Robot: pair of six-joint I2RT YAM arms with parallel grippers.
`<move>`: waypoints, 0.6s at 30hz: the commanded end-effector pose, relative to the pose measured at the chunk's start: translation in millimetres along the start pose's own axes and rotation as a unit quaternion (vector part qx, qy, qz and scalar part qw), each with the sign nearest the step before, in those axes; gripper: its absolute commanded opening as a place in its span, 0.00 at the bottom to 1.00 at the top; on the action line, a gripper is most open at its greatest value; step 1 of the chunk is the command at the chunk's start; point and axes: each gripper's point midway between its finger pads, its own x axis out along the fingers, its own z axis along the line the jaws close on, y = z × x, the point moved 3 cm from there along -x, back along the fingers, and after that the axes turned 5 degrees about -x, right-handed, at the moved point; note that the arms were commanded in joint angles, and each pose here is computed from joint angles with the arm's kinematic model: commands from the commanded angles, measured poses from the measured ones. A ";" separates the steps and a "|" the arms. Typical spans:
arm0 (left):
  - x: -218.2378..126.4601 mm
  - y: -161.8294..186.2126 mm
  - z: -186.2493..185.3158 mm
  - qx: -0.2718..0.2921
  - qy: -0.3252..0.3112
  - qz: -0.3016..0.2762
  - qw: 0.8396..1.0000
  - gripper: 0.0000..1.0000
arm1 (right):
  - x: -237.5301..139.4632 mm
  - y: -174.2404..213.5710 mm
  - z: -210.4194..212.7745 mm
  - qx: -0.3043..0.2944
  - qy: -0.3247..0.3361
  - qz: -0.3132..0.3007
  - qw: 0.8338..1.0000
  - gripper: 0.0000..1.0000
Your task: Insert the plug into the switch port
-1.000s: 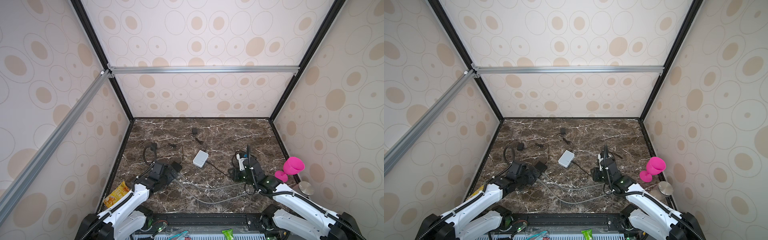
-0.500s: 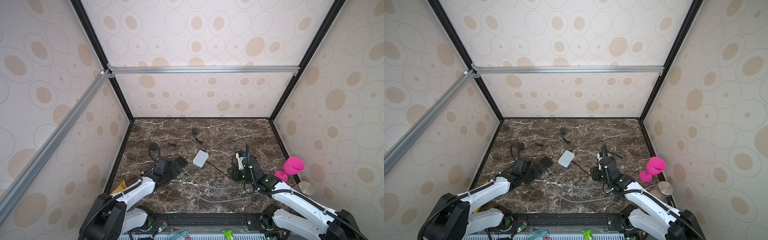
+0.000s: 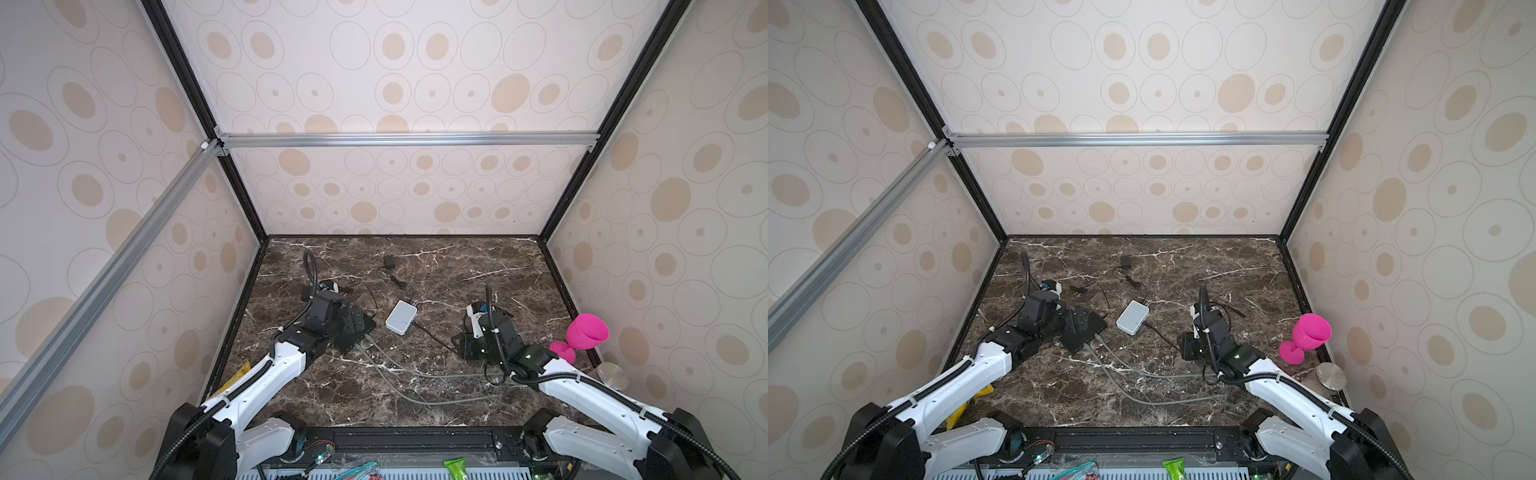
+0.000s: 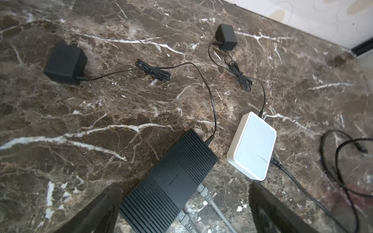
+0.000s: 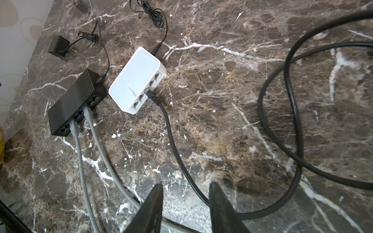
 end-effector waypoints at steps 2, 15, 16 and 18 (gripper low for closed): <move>21.9 -2.9 -24.6 0.099 0.036 0.025 0.994 0.98 | -3.8 -7.1 7.4 -0.015 -0.001 -0.007 1.000 0.40; 73.6 36.6 -37.3 0.260 -0.022 0.109 0.959 0.98 | -7.5 -6.1 8.3 -0.026 -0.005 -0.010 1.000 0.41; 76.1 35.3 -35.6 0.259 -0.031 0.107 0.960 0.98 | -7.7 -6.3 8.3 -0.026 -0.006 -0.010 1.000 0.41; 80.6 34.3 -33.4 0.258 -0.044 0.106 0.959 0.98 | -8.3 -5.4 8.0 -0.028 -0.006 -0.011 1.000 0.41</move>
